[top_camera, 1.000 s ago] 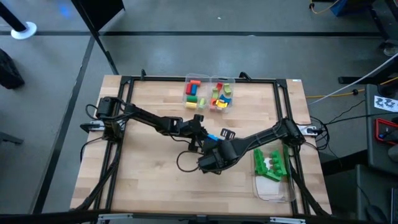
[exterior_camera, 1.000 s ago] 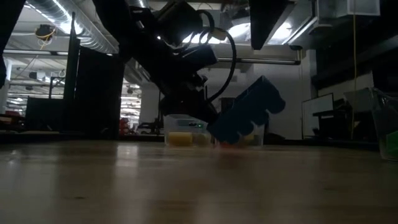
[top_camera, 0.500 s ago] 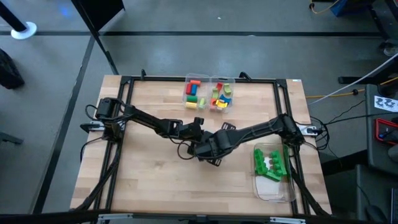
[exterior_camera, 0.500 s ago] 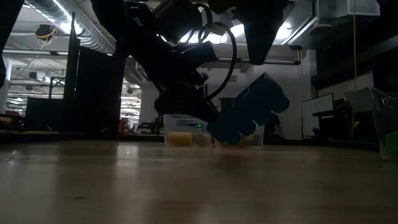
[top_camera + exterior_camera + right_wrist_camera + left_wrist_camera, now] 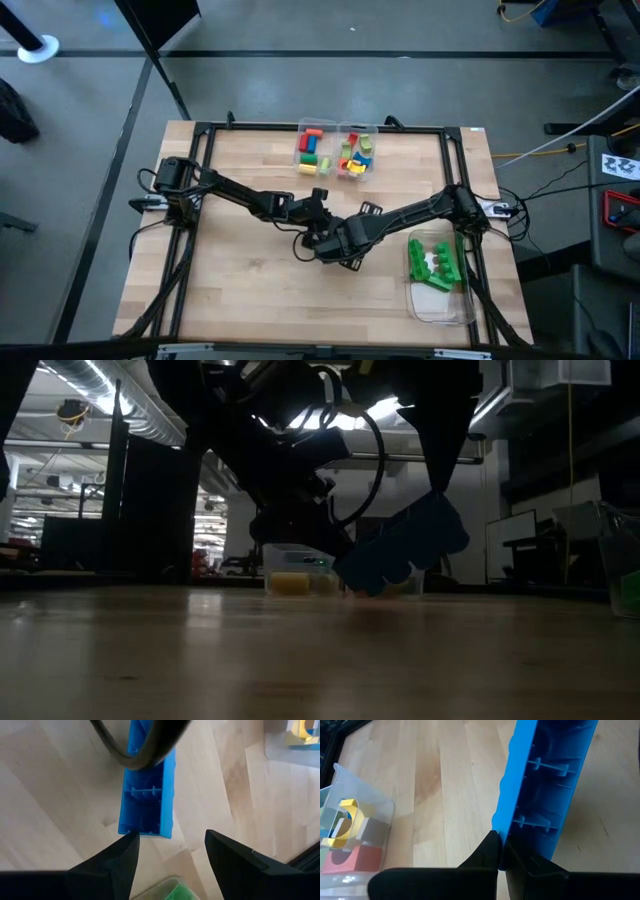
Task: Sort blocks by size
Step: Put the blue 4 stud game piece into the bottom transparent bin
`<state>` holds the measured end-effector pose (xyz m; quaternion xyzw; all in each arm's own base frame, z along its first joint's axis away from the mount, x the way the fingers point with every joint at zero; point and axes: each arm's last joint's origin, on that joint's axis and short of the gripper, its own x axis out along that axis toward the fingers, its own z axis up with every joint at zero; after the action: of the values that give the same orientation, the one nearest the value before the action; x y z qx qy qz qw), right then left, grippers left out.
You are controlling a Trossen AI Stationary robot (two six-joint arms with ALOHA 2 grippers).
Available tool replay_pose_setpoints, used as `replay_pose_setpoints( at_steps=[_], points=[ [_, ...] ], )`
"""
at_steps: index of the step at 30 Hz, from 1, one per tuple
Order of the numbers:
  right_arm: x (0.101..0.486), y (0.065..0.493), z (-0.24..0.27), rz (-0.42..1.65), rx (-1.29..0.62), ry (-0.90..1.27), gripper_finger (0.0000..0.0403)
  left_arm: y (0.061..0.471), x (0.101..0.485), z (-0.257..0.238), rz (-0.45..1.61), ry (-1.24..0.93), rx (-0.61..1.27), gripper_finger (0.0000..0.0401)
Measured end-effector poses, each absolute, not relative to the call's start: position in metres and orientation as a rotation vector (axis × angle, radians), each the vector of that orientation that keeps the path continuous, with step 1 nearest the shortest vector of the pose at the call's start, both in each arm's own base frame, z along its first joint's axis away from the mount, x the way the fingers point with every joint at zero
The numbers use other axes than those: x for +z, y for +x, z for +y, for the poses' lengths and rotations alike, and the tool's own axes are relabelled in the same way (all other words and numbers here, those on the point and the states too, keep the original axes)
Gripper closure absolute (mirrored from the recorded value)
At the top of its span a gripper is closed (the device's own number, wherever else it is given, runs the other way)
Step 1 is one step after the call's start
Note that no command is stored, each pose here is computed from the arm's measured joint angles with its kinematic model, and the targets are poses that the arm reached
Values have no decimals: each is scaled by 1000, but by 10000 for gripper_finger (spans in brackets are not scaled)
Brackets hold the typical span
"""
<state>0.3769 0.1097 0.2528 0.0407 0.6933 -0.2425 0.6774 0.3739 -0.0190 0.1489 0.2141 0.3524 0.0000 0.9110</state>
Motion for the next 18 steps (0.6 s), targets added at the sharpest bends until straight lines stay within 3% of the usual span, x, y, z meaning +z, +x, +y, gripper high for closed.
replay_pose_setpoints(
  at_steps=[18],
  points=[
    [253, 376, 111, 1602, -500, 154, 173, 374, 149, -19, 725, 440, -3, 398]
  ],
)
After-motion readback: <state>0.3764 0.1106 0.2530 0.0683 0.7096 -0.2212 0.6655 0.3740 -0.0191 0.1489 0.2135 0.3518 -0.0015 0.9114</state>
